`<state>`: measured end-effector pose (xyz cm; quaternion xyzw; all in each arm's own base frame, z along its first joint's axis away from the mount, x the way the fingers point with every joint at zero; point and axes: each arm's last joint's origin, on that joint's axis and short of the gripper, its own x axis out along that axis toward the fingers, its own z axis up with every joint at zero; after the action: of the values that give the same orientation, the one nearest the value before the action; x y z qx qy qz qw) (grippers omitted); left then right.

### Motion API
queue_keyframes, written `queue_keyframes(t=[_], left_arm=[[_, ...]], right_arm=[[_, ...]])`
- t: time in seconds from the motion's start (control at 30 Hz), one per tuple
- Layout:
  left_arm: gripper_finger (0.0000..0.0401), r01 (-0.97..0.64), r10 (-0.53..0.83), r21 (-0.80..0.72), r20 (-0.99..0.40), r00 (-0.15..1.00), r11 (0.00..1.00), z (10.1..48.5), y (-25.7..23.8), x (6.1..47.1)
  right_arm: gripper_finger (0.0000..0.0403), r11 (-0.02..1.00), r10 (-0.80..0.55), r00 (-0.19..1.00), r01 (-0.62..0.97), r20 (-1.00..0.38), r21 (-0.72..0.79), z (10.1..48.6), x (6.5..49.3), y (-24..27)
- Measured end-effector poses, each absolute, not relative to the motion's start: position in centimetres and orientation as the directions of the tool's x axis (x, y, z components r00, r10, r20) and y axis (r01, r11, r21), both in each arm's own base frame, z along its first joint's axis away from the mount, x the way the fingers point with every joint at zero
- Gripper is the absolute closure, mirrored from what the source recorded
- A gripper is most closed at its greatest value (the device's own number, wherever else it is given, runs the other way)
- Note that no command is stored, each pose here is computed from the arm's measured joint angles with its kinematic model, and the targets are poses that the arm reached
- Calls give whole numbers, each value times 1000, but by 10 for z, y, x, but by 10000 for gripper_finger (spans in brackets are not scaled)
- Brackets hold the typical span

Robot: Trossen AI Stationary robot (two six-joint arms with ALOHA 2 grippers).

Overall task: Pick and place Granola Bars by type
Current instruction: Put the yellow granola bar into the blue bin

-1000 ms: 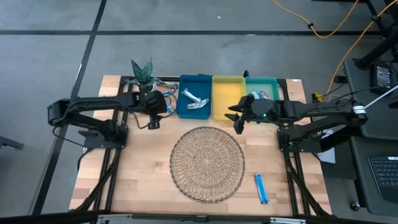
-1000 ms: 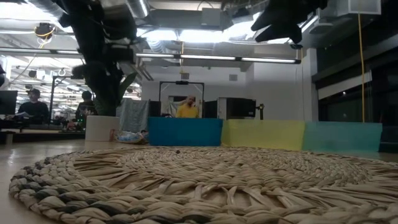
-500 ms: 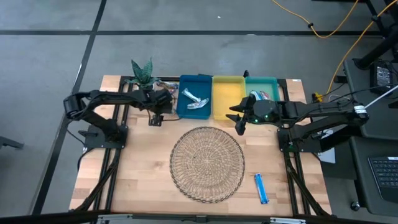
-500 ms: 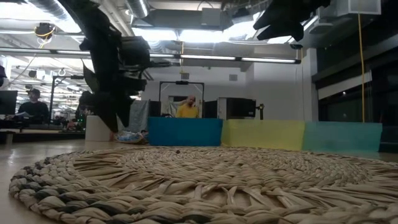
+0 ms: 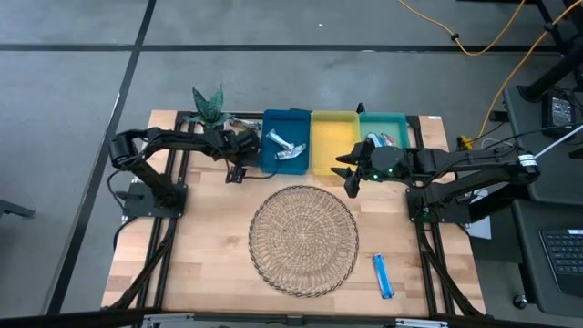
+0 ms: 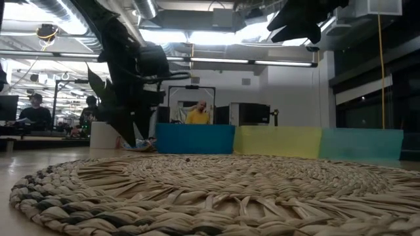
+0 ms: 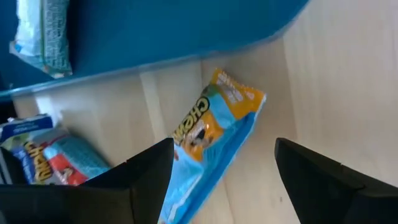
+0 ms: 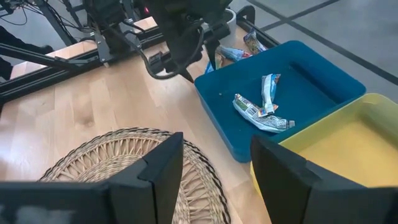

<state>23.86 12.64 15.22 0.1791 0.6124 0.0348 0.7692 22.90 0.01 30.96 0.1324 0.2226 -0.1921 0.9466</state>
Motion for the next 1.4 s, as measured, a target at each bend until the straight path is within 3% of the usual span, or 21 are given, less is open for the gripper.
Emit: queue_keyframes(t=[0.43,0.6,1.03,1.4], left_arm=[[141,172,231,271,-948,219,947,131,130,246],[183,134,228,262,-948,224,956,133,129,246],[347,-8,171,174,-957,234,985,131,118,249],[360,-79,77,54,-940,332,995,149,96,252]], right_arm=[[215,889,-305,828,425,-472,172,310,229,0],[215,889,-305,828,425,-471,171,310,229,0],[215,890,-306,828,424,-471,167,310,229,0],[214,891,-306,827,424,-472,166,310,229,0]])
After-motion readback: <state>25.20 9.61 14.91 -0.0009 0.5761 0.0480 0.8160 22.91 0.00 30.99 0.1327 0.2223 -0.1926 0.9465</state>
